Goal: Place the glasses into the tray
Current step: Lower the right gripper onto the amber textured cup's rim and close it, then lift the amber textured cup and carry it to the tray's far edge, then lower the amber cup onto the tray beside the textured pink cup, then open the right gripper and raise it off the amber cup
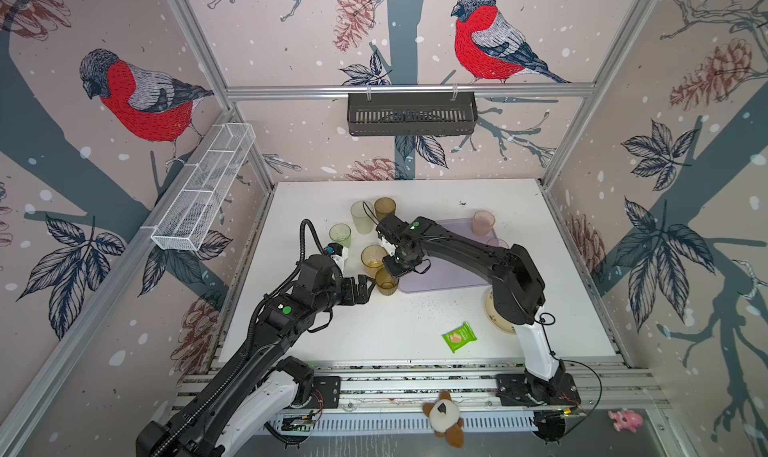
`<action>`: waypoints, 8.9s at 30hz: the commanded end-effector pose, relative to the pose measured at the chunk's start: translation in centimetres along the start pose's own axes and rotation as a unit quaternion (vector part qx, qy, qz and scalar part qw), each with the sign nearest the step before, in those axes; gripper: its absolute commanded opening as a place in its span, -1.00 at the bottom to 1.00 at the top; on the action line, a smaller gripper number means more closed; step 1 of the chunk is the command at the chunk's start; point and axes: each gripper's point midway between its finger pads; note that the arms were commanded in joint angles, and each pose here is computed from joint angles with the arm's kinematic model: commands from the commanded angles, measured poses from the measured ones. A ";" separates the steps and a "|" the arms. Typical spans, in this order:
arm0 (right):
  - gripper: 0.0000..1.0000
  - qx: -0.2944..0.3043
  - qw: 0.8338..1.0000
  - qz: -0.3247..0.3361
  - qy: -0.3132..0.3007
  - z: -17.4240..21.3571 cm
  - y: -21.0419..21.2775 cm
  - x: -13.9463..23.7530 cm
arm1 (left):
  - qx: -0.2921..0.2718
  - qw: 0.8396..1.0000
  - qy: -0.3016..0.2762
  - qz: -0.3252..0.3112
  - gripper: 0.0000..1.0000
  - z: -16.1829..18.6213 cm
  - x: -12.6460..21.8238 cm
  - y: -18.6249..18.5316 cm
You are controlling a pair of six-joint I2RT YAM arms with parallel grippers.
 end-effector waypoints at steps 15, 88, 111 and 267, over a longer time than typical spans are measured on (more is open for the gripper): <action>-0.74 0.005 1.000 0.010 0.009 0.4 -0.3 0.2 | -0.003 1.000 -0.013 0.010 0.93 -0.6 -0.2 -0.4; -0.93 -0.110 0.981 0.144 -0.066 0.4 -20.2 12.8 | -0.100 0.993 -0.038 0.048 0.90 -4.9 -2.1 -8.6; -0.93 -0.126 0.974 0.183 -0.050 -0.5 -25.0 11.5 | -0.107 0.991 0.002 0.079 0.90 -3.0 -5.7 -13.3; 0.08 -0.115 0.980 0.110 -0.118 -6.0 -19.2 11.8 | -0.087 0.995 -0.048 0.029 0.94 -6.4 -2.2 -10.0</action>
Point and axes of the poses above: each gripper's point midway between its finger pads, its own x axis back along the fingers, its own y axis along the line the jaws close on, z = x × y, and after that the axes turned 10 degrees about x, right-handed
